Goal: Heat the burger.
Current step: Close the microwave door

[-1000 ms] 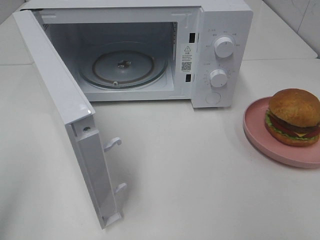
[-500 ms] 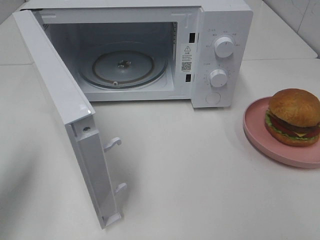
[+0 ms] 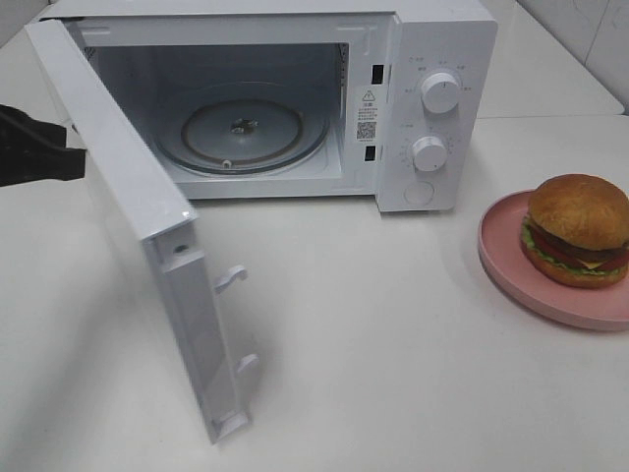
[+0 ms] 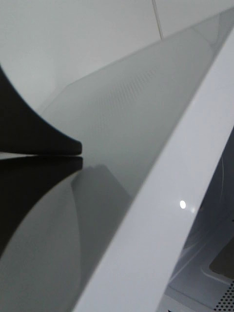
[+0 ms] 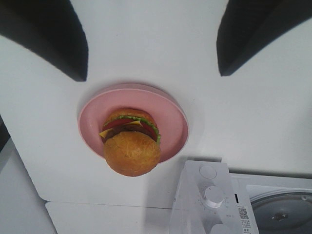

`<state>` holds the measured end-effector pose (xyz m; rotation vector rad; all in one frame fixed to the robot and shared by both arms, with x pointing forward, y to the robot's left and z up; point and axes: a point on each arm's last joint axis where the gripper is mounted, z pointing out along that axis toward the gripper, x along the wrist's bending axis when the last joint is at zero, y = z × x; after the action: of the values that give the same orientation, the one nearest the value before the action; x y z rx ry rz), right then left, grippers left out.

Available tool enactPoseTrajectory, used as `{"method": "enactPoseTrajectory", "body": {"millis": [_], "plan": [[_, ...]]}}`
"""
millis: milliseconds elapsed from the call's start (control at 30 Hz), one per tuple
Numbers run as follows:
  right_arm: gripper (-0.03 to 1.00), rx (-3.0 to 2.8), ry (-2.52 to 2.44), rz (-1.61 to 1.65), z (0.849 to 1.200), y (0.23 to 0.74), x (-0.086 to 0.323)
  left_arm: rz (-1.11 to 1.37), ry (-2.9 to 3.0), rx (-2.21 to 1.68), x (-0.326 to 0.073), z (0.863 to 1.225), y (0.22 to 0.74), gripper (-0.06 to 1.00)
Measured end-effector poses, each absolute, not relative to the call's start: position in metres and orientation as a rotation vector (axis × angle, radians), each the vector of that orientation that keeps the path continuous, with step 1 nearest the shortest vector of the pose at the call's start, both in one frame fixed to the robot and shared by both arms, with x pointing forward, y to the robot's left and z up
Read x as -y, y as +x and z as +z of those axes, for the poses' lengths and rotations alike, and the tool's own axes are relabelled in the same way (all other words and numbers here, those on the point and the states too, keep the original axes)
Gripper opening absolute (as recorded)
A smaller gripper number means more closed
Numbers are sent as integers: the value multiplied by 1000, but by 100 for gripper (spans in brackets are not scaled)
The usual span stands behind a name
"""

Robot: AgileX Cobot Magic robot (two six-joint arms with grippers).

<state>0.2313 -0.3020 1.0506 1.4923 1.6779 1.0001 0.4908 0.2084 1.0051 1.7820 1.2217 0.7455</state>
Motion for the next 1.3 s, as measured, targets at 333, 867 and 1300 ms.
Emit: {"method": "enactPoseTrajectory", "body": {"millis": [333,867,1300], "plan": [[68,-1678,1492,1000,1051,231,302,726,1767,-1090,-164,1000,522,0],[68,-1679,1492,1001,1051,231,302,689,1782,-1004,-104,984,575,0],[68,-1680,1492,1004,1051,231,302,632,1871,-938,-61,970,592,0]]}}
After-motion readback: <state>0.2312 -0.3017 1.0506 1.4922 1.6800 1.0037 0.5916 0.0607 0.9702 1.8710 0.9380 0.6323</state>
